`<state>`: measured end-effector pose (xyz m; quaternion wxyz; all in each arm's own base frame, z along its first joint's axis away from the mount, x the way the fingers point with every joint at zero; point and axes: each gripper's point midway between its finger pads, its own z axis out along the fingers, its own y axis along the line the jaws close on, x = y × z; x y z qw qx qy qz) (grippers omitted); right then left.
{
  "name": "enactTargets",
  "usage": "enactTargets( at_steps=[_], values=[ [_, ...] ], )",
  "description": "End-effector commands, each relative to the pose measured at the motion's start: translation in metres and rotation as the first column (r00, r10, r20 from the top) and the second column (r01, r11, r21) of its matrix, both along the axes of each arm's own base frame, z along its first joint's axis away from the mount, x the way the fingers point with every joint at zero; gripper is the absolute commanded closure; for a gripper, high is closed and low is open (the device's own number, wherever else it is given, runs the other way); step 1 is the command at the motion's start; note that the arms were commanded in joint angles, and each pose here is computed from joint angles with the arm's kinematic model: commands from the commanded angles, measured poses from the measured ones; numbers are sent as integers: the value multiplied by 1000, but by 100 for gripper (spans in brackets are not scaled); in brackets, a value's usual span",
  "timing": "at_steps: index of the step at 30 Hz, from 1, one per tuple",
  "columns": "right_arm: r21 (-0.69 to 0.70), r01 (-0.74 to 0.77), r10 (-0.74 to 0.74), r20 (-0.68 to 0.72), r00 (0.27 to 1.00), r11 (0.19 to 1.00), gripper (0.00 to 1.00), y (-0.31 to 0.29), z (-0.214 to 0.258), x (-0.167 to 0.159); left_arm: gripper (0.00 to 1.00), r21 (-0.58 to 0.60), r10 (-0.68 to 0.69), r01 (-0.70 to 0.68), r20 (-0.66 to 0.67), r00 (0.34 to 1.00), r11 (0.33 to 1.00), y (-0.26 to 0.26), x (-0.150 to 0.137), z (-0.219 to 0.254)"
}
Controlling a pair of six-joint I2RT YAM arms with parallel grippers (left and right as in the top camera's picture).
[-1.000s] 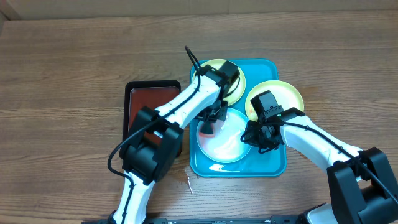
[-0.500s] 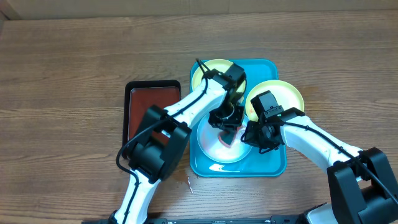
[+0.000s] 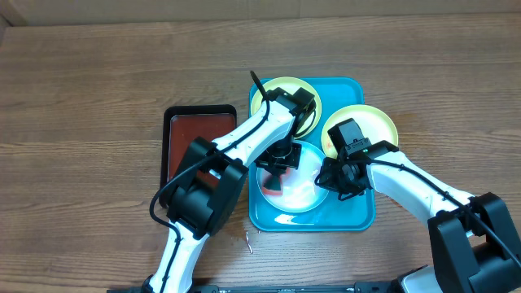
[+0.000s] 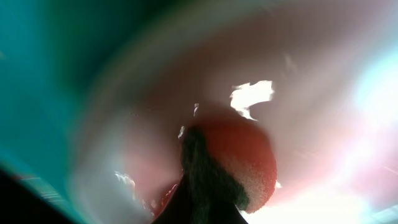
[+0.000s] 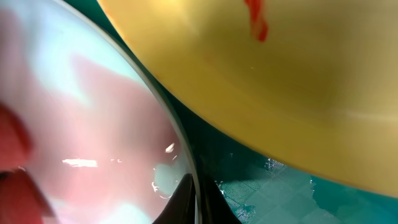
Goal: Clean dirty plates on tray and stack at the side
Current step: 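Scrub the white plate with the sponge while the right gripper holds it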
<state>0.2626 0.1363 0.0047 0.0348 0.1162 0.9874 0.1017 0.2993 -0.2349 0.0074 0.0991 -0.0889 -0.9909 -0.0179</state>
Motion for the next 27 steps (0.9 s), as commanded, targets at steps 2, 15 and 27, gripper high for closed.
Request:
enactTargets(
  at_steps=[2, 15, 27],
  values=[
    [-85, 18, -19, -7, 1000, 996, 96, -16, -9, -2, 96, 292, -5, -55, 202, 979, 955, 62, 42, 0],
    [-83, 19, -19, -2, 1000, 996, 96, -16, -9, -1, 96, -270, 31, -7, 86, 996, 963, -41, 31, 9],
    [-84, 18, -19, -4, 1000, 996, 96, -16, -9, -2, 96, -278, -42, 33, -27, 999, 960, -45, -9, -2]
  ],
)
